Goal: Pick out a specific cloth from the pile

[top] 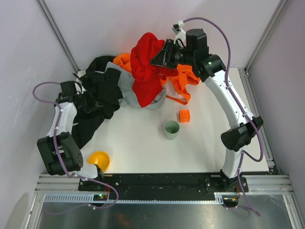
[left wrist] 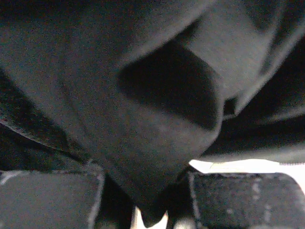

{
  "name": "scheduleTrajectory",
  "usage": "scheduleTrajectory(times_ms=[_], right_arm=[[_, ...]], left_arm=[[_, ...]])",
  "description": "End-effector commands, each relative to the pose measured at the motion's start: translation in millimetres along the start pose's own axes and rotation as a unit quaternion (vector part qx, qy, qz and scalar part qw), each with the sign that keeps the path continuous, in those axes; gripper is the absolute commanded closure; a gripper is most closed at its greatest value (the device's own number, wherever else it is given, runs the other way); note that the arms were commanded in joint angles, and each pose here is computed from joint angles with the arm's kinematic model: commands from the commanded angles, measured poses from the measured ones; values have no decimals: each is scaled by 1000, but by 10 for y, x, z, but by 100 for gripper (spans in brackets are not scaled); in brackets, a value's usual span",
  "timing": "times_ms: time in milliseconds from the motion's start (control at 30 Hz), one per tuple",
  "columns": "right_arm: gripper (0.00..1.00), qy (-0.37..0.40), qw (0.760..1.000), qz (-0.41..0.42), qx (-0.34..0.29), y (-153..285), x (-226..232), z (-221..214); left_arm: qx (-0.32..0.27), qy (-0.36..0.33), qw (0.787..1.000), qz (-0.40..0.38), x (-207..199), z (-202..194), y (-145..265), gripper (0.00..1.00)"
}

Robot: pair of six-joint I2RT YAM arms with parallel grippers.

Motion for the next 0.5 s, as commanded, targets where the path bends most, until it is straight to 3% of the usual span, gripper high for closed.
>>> scheduleTrajectory(times_ms=[0, 467], right_arm=[[100, 43, 997, 33, -46, 360, 315, 210], [100, 75, 991, -6, -114, 880, 381, 446]], left_arm=[[-35, -79, 996, -28, -282, -18, 193, 77], [-74, -222, 972, -10, -733, -166, 340, 3]])
Point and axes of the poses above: each gripper's point midway between its finger pads, its own y axis back along the fingers, its own x axis along the line the jaws close on, z = x × y, the point moved 6 cm from there along y, back along the fingers, and after that the axes turned 3 degrees about y, right-handed, at the moved point
